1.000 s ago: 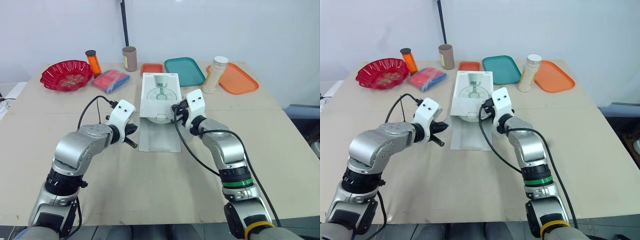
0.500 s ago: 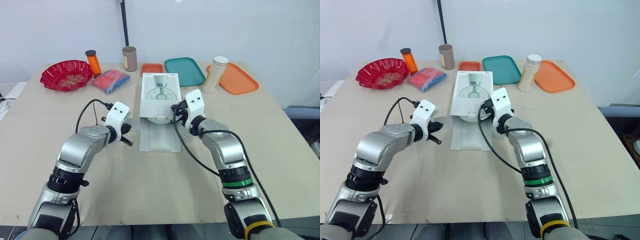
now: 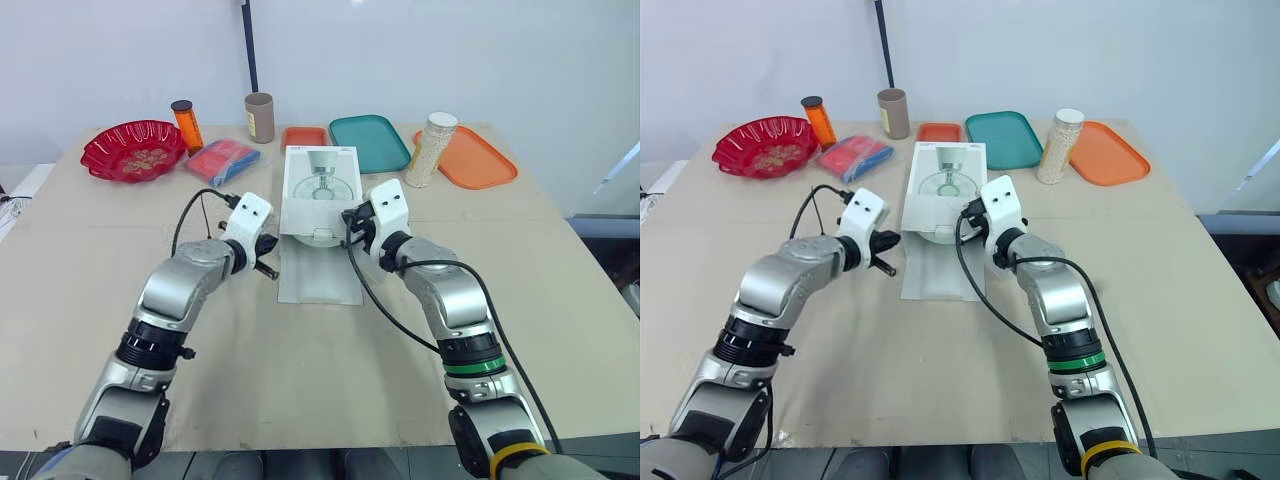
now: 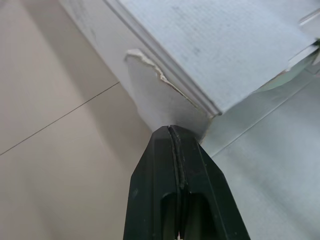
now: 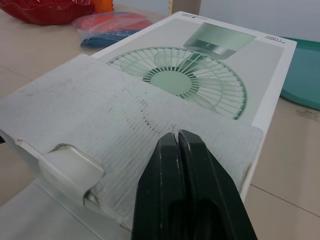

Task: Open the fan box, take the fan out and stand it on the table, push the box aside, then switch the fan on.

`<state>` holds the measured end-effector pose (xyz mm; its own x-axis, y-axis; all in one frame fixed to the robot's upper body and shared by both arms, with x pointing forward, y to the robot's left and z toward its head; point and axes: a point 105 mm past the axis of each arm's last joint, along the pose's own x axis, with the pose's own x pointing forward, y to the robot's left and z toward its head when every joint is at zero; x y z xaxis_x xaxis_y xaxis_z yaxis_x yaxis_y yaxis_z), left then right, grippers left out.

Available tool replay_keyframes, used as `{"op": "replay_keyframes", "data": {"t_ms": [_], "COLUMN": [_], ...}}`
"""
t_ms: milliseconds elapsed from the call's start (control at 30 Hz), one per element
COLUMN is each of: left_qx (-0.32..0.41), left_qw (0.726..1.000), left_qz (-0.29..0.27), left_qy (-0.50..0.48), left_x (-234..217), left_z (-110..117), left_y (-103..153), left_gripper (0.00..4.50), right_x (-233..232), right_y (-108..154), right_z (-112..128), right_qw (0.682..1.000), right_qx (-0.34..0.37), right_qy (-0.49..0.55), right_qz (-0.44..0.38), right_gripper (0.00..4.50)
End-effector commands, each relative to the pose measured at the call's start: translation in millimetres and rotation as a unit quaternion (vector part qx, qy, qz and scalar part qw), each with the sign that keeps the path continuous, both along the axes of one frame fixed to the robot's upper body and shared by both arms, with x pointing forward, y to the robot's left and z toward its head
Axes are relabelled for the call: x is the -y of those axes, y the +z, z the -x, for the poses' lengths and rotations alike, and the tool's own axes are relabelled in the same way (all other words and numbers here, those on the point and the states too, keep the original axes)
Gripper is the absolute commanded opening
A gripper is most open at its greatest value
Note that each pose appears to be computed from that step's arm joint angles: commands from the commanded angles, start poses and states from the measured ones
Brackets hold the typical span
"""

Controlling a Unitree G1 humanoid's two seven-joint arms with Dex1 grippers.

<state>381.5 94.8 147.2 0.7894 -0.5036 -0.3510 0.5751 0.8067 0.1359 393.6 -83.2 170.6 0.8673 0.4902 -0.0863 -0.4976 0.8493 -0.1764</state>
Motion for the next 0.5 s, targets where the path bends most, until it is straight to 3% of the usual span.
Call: {"op": "replay_keyframes", "data": {"t_ms": [33, 333, 500], "left_qx": [0.034, 0.008, -0.030], "left_qw": [0.999, 1.000, 0.994], "left_qz": [0.004, 0.021, 0.106], "left_qy": [-0.026, 0.007, 0.022], "left_x": [11.4, -6.9, -25.6], "left_z": [-2.9, 4.6, 31.0], "left_y": [15.2, 8.2, 21.4], "left_gripper": [0.00, 0.00, 0.00], "right_x": [-4.5, -5.3, -10.5], "right_y": [-15.5, -15.6, -17.5], "right_z": [2.3, 3.7, 4.7], "right_qw": [1.000, 1.000, 1.000], "right_qx": [-0.026, -0.026, -0.030], "right_qy": [0.004, 0.002, 0.010], "right_qz": [0.006, 0.004, 0.001], "right_gripper": [0.07, 0.07, 0.07]}}
